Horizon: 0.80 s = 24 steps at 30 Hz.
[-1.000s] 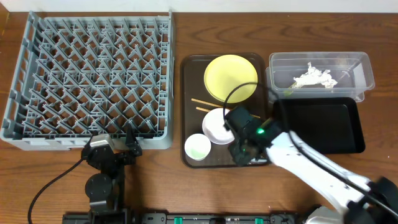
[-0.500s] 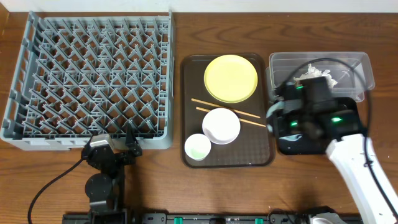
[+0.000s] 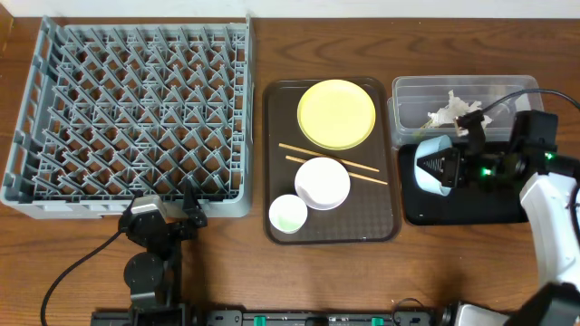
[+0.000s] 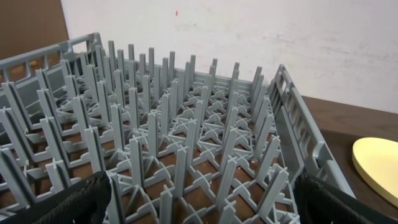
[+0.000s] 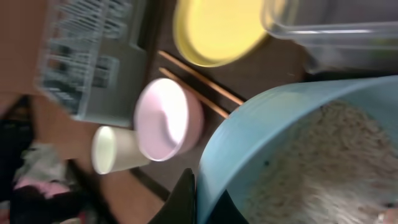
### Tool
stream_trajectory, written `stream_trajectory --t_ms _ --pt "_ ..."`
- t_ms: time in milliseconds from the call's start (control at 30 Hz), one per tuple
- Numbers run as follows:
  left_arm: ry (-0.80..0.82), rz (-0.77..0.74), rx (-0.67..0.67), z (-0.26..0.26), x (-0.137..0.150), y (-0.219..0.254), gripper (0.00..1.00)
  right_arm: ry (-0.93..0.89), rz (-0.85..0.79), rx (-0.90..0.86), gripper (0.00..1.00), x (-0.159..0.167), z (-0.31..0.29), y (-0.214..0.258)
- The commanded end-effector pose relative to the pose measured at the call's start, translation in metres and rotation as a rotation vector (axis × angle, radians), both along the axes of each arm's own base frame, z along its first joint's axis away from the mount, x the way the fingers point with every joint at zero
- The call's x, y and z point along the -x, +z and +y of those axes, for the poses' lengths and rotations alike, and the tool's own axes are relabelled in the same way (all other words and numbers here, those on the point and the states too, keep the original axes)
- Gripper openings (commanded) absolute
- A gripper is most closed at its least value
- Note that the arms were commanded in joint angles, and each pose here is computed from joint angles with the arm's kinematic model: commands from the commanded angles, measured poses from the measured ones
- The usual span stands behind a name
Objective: Sort waste into correct bins and load items into the dishwasher
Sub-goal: 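Carry the blue bowl over the black tray and tip out the rice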
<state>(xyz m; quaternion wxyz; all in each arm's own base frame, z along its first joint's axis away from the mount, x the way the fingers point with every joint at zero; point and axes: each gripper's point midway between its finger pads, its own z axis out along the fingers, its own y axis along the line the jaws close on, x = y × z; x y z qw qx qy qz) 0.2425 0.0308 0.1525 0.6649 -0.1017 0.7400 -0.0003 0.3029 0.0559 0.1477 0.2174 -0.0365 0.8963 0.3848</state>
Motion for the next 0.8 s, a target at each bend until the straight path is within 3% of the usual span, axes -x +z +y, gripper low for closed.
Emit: stream_trajectory --t_ms 0,267,767 --pt "0.012 0.049 -0.009 0.002 0.001 -0.018 0.95 0.060 -0.103 -0.216 0.01 -0.004 0.006 0.020" --pt "0.012 0.049 -0.009 0.002 0.001 -0.018 0.95 0.008 -0.157 -0.431 0.01 -0.013 -0.014 0.031" --pt "0.012 0.049 -0.009 0.002 0.001 -0.018 0.95 -0.234 -0.049 -0.566 0.01 -0.001 -0.066 0.034"
